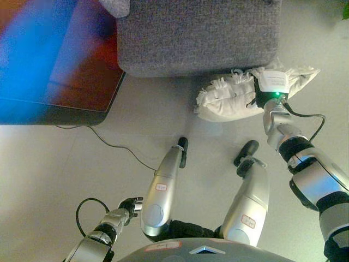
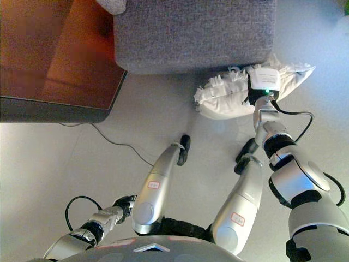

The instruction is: Pick up the pillow and put it on the sofa.

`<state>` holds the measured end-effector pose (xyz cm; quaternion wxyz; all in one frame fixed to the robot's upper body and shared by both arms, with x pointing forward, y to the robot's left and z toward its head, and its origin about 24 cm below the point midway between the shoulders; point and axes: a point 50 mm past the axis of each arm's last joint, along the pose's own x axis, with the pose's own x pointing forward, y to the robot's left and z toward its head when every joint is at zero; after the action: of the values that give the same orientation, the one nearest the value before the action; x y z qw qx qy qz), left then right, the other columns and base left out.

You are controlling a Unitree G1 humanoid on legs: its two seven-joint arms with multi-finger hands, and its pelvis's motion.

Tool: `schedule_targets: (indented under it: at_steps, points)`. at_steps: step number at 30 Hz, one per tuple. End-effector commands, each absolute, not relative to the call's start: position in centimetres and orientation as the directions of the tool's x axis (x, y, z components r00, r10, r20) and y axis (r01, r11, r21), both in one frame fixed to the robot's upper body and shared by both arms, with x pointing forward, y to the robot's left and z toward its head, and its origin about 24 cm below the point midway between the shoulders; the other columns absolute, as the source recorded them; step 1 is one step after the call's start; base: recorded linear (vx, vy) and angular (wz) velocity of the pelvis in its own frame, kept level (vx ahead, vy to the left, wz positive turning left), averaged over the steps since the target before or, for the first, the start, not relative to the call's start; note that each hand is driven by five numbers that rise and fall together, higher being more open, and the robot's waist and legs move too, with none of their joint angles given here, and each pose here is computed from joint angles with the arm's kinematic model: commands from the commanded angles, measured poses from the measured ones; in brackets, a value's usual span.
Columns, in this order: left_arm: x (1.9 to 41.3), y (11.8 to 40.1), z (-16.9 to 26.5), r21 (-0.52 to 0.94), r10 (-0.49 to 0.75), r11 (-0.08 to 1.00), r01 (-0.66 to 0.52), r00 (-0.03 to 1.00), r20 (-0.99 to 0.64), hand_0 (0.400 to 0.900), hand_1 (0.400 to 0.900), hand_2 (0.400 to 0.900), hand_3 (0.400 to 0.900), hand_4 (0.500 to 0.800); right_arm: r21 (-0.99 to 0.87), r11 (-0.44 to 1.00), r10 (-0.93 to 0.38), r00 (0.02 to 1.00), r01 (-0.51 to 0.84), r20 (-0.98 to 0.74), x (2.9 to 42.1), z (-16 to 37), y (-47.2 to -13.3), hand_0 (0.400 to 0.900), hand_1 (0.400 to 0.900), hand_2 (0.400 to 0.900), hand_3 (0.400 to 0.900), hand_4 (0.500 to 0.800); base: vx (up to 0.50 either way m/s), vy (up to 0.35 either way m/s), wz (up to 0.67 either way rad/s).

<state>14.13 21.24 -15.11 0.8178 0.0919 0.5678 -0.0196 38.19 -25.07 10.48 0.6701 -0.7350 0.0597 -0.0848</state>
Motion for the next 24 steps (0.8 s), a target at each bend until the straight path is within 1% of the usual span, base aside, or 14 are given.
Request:
schedule_targets:
  at_steps: [1,5,9,12,17,20,22,23,24]
  points:
    - [9.2,24.8,-15.7,0.204,0.185,0.976,0.072,0.207,-0.961,0.9,0.9,0.9,0.9,0.8,-0.965,-0.111,-0.138,0.958,0.237,0.251,39.9,17.6,-24.2,0.9,0.9,0.9,0.9,0.8,-0.109,0.0,0.06]
    - [8.9,25.5,-15.6,0.2,0.19,0.979,0.032,0.204,-0.96,0.9,0.9,0.9,0.9,0.8,-0.964,-0.124,-0.129,0.96,0.235,0.25,40.5,19.9,-24.1,0.9,0.9,0.9,0.9,0.8,-0.114,0.033,0.02]
    - [9.3,25.9,-15.3,0.195,0.192,0.981,-0.012,0.248,-0.95,0.9,0.9,0.9,0.9,0.8,-0.962,-0.106,-0.107,0.959,0.252,0.263,40.8,21.9,-23.9,0.9,0.9,0.9,0.9,0.8,-0.13,0.001,0.03]
    - [9.5,26.1,-15.2,0.194,0.196,0.98,-0.034,0.271,-0.943,0.9,0.9,0.9,0.9,0.8,-0.963,-0.094,-0.107,0.959,0.253,0.262,40.9,22.4,-23.9,0.9,0.9,0.9,0.9,0.8,-0.094,-0.047,0.04]
    - [8.5,26.4,-15.3,0.176,0.187,0.982,-0.069,0.243,-0.952,0.9,0.9,0.9,0.9,0.8,-0.975,-0.068,-0.108,0.97,0.212,0.219,41.0,22.8,-24.3,0.9,0.9,0.9,0.9,0.8,-0.03,-0.014,0.02]
    - [7.5,27.2,-15.3,0.181,0.198,0.979,-0.094,0.219,-0.955,0.9,0.9,0.9,0.9,0.8,-0.982,-0.06,-0.098,0.978,0.179,0.184,41.1,23.4,-24.3,0.9,0.9,0.9,0.9,0.8,0.0,-0.002,0.01]
    - [7.1,27.8,-15.2,0.186,0.206,0.977,-0.108,0.214,-0.955,0.9,0.9,0.9,0.9,0.8,-0.991,-0.018,-0.095,0.986,0.134,0.135,41.2,23.5,-24.4,0.9,0.9,0.9,0.9,0.8,0.011,-0.022,0.07]
    - [7.0,28.0,-15.1,0.187,0.208,0.976,-0.114,0.215,-0.954,0.9,0.9,0.9,0.9,0.8,-0.994,-0.005,-0.088,0.99,0.112,0.112,41.2,23.5,-24.4,0.429,0.429,0.429,0.429,0.518,0.022,-0.032,0.08]
    - [7.0,28.3,-15.0,0.189,0.211,0.975,-0.119,0.216,-0.953,0.9,0.9,0.9,0.9,0.8,-0.995,0.023,-0.092,0.992,0.093,0.091,41.2,23.6,-24.4,0.4,0.4,0.4,0.4,0.5,0.022,-0.032,0.09]
